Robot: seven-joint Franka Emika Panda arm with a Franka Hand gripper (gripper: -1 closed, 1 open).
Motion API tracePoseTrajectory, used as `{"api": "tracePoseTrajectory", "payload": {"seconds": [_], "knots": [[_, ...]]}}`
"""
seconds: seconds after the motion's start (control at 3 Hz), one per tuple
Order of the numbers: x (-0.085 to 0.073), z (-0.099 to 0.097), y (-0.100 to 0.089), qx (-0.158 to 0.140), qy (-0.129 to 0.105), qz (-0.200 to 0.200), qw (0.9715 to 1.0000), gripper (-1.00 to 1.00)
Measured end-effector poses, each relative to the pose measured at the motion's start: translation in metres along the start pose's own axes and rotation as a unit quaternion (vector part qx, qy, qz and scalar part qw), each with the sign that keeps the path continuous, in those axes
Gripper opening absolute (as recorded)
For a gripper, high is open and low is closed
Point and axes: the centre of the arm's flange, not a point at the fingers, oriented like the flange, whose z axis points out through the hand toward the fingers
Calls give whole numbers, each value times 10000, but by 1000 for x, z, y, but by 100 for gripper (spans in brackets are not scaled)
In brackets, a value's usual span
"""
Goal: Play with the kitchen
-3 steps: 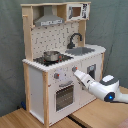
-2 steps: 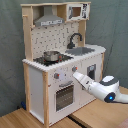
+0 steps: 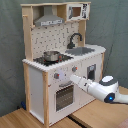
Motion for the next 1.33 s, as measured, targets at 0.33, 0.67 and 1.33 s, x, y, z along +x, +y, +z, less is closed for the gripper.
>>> {"api": "tracePoseTrajectory", "payload": {"seconds": [0.33, 0.67, 1.33], "knots": [[4, 1, 8, -32, 39, -517, 9987, 100], [8, 4, 11, -42, 100, -1013, 9948, 100], [15, 25, 21, -69, 186, -1978, 9800, 100]]}}
